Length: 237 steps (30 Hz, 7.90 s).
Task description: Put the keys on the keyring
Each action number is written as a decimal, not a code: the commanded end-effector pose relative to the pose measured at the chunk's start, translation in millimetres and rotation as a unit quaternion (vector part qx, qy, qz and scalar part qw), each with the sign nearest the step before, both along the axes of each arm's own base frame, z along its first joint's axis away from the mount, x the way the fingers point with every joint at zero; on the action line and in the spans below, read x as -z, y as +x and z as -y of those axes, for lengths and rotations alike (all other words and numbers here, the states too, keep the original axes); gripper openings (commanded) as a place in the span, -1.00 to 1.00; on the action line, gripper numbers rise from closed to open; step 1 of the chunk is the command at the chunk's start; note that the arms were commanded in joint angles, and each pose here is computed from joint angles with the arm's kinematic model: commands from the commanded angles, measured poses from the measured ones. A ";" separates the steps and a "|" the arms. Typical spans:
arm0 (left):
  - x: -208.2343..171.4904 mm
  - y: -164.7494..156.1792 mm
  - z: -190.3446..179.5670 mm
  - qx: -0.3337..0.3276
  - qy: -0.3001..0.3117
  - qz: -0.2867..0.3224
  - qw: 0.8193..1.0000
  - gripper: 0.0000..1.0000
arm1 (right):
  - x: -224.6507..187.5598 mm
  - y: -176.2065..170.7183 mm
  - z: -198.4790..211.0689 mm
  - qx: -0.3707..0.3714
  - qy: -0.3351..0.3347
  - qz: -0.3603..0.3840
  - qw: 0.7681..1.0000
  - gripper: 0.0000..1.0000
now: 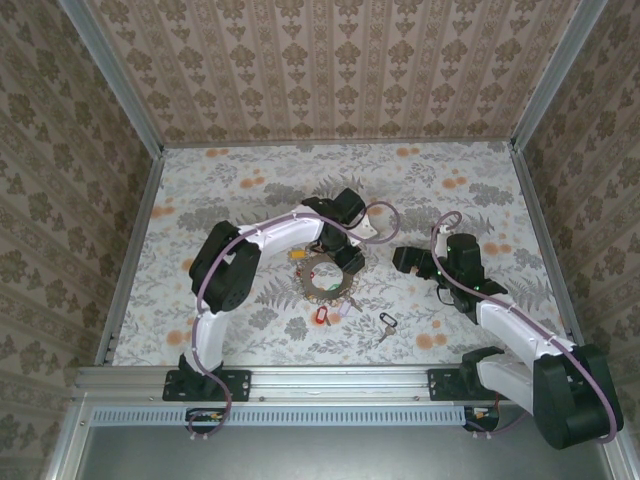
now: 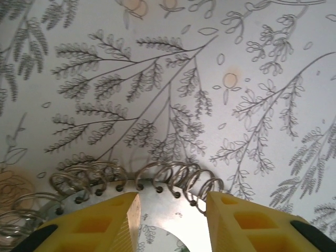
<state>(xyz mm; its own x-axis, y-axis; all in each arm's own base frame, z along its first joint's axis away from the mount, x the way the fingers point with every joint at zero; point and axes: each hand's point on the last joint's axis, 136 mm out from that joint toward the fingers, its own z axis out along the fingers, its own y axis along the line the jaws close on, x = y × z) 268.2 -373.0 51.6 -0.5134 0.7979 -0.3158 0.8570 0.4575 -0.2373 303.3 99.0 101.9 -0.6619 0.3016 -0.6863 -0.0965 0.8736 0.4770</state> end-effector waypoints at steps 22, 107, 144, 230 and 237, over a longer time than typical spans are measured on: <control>19.3 -4.4 6.0 0.034 0.005 -0.033 0.999 -0.44 | -7.8 2.6 5.8 0.007 -0.016 0.010 1.000 0.96; -153.7 -62.5 -17.9 0.147 -0.295 0.044 0.943 -1.00 | -124.3 -49.2 -106.9 -0.284 0.099 0.219 0.928 0.30; -217.7 -94.9 -31.3 0.181 -0.372 0.059 0.908 -1.00 | -145.0 -91.0 -159.6 -0.432 0.111 0.217 0.868 -0.67; 0.1 -63.2 -149.9 -0.244 0.015 -0.072 0.967 -0.22 | -16.0 -11.3 -80.4 -0.160 0.001 0.074 0.984 0.86; -12.7 -37.9 -141.7 -0.235 -0.006 -0.041 0.971 -0.26 | -20.2 -12.8 -76.4 -0.155 -0.008 0.082 0.984 0.88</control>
<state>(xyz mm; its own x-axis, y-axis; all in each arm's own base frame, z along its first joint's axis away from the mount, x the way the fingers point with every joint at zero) 218.0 -220.9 50.2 -0.8640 0.4581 -0.2089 0.5028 0.8066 -0.3108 288.8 177.8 115.8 -0.6223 0.0871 -0.7779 -0.4288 0.7935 0.4318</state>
